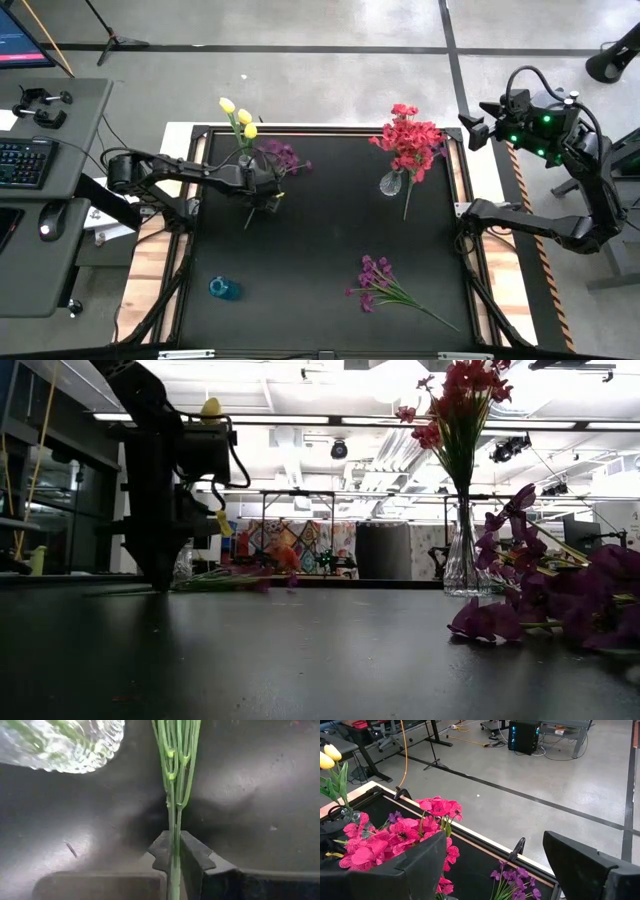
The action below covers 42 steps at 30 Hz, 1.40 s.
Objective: Sort flowers into vase by color
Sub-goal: Put the top left violet flowers into the blue vase
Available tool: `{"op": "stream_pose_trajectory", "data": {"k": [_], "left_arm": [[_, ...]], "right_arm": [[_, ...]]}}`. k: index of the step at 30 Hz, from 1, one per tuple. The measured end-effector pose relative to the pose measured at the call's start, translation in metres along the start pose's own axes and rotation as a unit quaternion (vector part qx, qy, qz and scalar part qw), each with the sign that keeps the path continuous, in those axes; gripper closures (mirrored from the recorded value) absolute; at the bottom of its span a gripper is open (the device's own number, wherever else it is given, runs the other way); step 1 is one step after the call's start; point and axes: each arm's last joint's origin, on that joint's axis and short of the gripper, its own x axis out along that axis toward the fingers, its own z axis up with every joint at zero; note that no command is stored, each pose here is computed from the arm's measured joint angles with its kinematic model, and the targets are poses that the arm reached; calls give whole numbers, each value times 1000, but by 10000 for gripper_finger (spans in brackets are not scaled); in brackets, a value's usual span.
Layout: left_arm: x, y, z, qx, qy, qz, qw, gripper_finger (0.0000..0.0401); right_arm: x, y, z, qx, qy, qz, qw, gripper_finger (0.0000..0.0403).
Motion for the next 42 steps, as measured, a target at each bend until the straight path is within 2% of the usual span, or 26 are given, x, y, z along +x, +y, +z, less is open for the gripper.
{"op": "stream_pose_trajectory", "data": {"k": [4,10,14,17,20,23,25,27,30,32,35,39,42], "left_arm": [[-4,-3,-5,12,12,-17,1000,397],[-38,-13,-13,59,-25,-100,993,400],[-69,-14,-21,76,-65,-170,980,400],[-93,-14,-26,90,-107,-239,961,401],[-118,-14,-30,93,-150,-320,931,401],[-142,-15,-33,89,-198,-402,890,401],[-157,-15,-33,70,-228,-448,862,401],[-170,-15,-33,60,-263,-485,832,401],[-187,-15,-33,61,-314,-522,791,401],[-197,-13,-33,78,-343,-542,763,401],[-208,-9,-35,114,-366,-571,726,401],[-221,2,-47,167,-354,-616,683,401],[-233,11,-62,206,-349,-648,644,401]], "right_arm": [[0,0,0,0,0,1,1000,82],[0,0,1,19,-7,5,1000,82],[-1,1,5,46,-26,18,998,82],[-1,3,9,48,-41,46,997,82],[-2,7,13,45,-55,97,993,82],[-4,12,17,27,-66,190,979,82],[-7,17,20,12,-70,276,959,82],[-10,22,22,7,-70,361,930,82],[-14,26,27,38,-55,449,891,82],[-13,28,28,69,-35,470,879,82],[-11,33,28,99,-9,477,873,84],[0,48,30,120,18,471,874,101],[13,70,37,126,21,486,865,118]]}}
